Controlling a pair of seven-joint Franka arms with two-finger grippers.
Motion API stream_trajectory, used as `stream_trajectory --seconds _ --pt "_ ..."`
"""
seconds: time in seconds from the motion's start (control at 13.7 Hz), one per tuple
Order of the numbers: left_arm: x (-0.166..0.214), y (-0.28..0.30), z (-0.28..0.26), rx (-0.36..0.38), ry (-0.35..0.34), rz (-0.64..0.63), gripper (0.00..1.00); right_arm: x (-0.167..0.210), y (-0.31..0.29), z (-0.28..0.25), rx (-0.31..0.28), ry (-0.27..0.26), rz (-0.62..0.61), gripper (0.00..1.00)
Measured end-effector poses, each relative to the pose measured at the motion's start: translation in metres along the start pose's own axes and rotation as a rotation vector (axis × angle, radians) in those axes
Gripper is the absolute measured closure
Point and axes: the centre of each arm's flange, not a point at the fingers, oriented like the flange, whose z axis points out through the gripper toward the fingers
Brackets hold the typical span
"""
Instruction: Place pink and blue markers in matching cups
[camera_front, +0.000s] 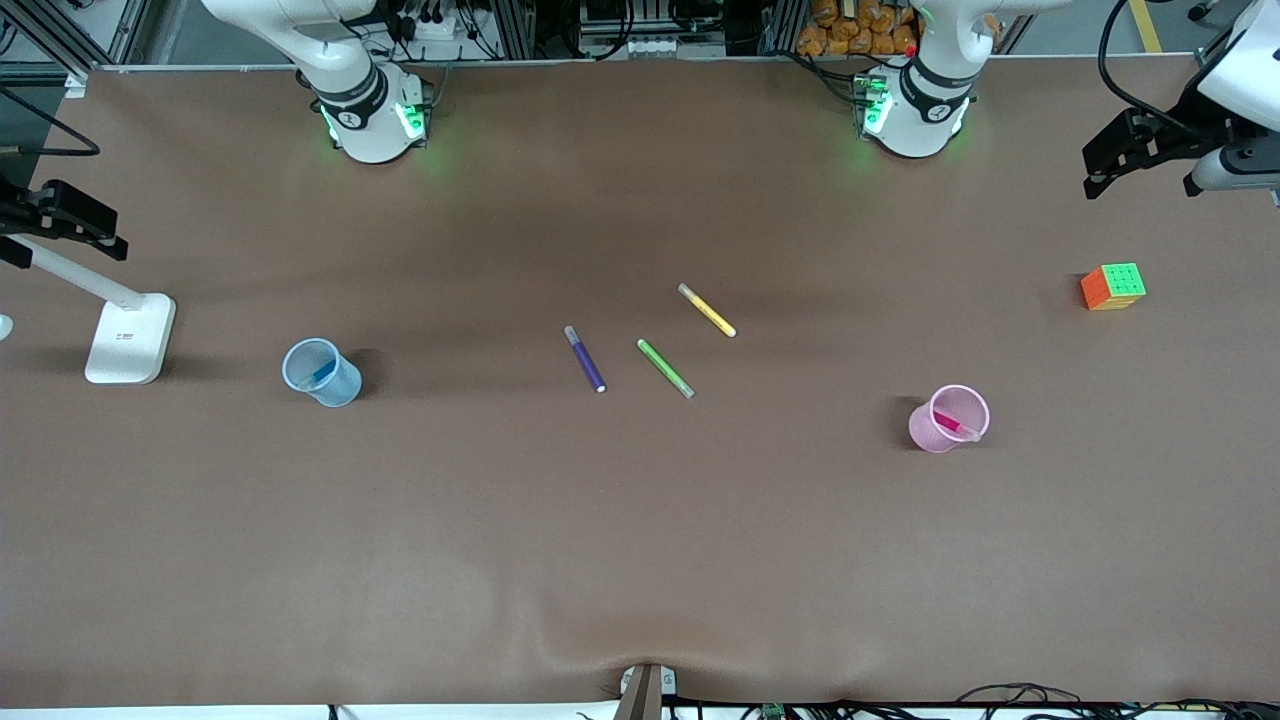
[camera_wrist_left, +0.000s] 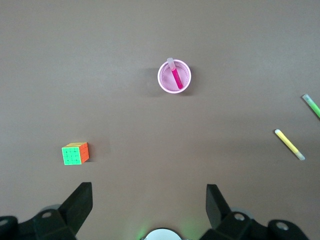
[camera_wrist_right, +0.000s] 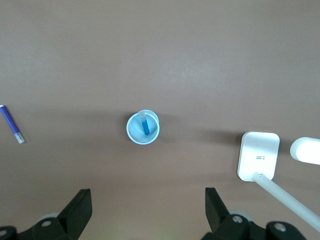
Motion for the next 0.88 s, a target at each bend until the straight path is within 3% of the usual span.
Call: stream_trajectory --seconds 0.88 --pt "-0.0025 0.0038 0.0064 -0.032 -0.046 -0.131 0.0 -0.0002 -0.0017 0.0 0.014 0.0 -0.001 0.0"
